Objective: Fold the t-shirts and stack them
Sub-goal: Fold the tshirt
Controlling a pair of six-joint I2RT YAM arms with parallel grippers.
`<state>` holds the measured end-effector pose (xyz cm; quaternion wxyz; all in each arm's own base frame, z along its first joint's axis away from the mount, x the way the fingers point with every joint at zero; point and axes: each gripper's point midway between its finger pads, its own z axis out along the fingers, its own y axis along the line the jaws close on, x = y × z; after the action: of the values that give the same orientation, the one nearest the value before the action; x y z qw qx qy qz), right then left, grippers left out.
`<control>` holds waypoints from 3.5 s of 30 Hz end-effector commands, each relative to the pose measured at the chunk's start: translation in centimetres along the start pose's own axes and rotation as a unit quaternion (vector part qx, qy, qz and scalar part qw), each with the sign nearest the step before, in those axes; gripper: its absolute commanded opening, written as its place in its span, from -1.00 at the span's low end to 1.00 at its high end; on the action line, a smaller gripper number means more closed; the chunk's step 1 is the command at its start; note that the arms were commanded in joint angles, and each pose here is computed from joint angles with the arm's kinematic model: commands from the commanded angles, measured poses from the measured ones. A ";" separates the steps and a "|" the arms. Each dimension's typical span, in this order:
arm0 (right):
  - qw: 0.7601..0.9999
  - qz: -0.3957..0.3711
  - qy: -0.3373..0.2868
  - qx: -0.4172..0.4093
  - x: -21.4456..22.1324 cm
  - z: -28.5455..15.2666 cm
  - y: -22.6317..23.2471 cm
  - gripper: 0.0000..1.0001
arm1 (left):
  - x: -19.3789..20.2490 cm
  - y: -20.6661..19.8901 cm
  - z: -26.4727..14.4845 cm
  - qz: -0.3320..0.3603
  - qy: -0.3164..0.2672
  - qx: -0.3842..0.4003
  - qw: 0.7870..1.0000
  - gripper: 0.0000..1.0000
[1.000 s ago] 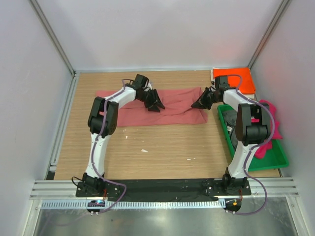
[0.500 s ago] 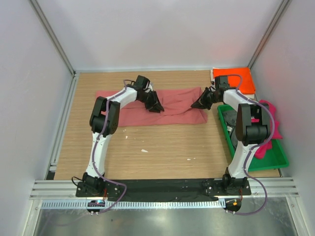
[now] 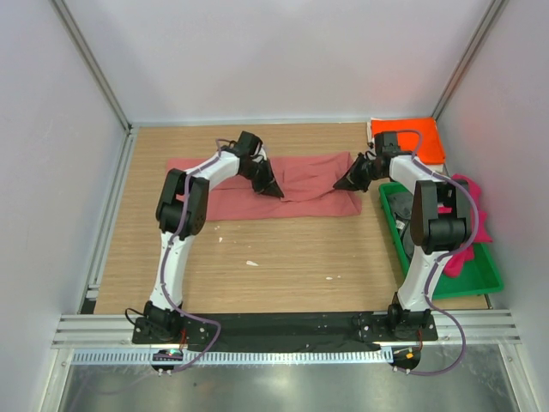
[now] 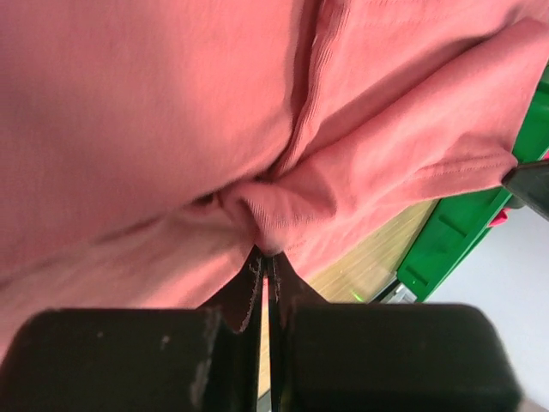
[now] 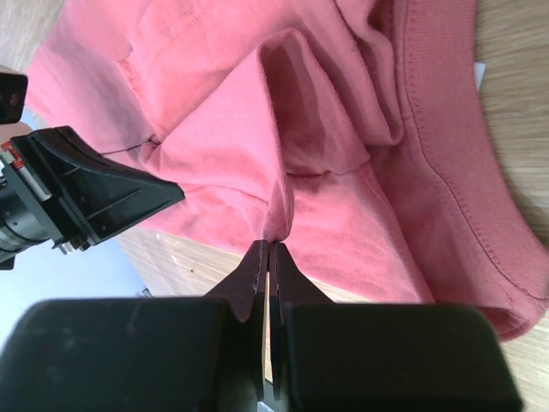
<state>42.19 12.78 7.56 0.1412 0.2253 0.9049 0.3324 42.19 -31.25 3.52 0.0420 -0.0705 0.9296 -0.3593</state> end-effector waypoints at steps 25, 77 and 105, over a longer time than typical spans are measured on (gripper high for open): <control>0.999 -0.016 0.010 0.047 2.1 -1.1 -3.1 -0.97 | 3.2 1.3 -2.0 0.000 0.043 -0.016 0.999 -1.00; 0.983 0.024 -0.089 -0.158 -3.8 9.2 -1.4 -0.97 | -2.3 0.6 3.2 0.056 -0.052 0.082 0.994 -0.71; 0.956 -0.054 -0.134 0.257 -2.3 -2.8 3.4 0.99 | 1.0 7.3 -16.6 0.102 -0.159 -0.211 0.959 0.14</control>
<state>47.27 13.92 13.32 0.2512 0.2155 0.9309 0.1548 40.24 -18.00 14.35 0.2573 -0.0249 0.9463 -0.1941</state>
